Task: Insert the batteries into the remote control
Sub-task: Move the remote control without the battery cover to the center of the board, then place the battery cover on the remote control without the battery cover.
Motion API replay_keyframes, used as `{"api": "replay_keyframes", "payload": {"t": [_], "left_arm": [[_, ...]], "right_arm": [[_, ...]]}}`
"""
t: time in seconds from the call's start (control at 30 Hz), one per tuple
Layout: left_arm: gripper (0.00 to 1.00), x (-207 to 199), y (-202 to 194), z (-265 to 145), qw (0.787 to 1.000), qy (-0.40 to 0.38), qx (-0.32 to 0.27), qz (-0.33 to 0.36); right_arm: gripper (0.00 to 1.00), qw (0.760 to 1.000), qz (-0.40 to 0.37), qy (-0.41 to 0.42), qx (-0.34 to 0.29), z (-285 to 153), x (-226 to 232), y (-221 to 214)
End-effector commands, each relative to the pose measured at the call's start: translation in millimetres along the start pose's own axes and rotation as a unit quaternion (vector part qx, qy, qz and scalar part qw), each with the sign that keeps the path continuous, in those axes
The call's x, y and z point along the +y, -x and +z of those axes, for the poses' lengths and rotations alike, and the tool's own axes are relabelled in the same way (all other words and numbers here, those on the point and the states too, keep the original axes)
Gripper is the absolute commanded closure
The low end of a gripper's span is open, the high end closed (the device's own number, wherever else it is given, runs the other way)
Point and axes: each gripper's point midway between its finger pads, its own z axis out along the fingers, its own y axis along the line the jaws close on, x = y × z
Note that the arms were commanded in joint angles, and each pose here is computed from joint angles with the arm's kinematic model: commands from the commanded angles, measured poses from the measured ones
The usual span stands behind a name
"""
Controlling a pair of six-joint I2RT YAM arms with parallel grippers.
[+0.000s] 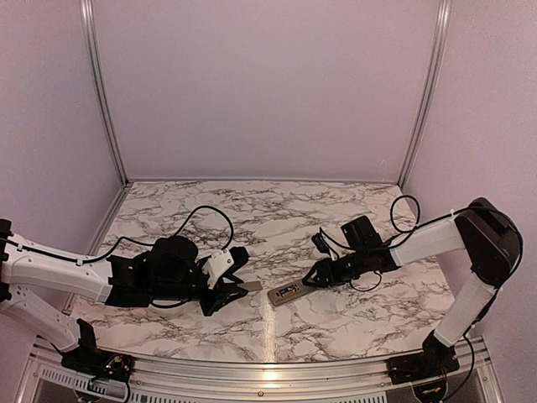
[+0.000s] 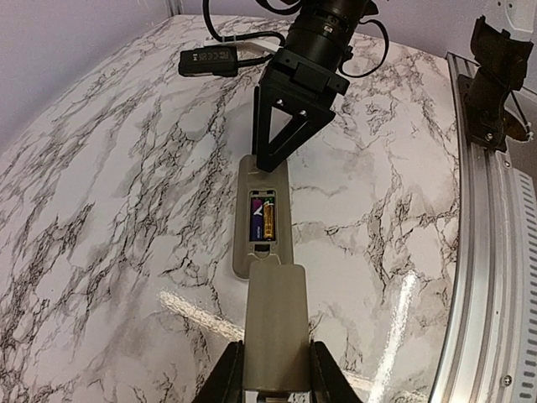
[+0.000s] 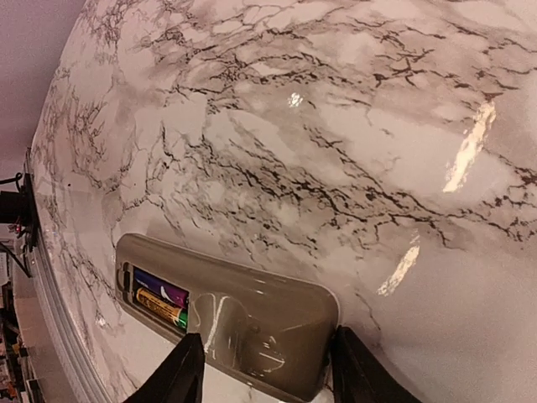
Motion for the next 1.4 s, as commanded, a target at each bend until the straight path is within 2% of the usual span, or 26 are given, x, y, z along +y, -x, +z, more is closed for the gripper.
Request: {"api": "replay_keyframes", "payload": {"t": [0.0, 0.57, 0.93, 1.37], "left_arm": [[0.88, 3, -19, 11, 0.999, 0.004, 0.035, -0.012], [0.90, 9, -50, 35, 0.992, 0.009, 0.124, -0.035], [0.90, 14, -56, 45, 0.990, 0.012, 0.132, -0.040], [0.90, 13, -56, 52, 0.990, 0.005, 0.136, -0.037]], "right_arm": [[0.51, 0.999, -0.004, 0.045, 0.014, 14, 26, -10], [0.60, 0.993, -0.028, 0.103, 0.051, 55, 76, -27], [0.64, 0.993, -0.019, 0.108, 0.051, 57, 73, -32], [0.65, 0.992, -0.014, 0.111, 0.052, 57, 73, -34]]}}
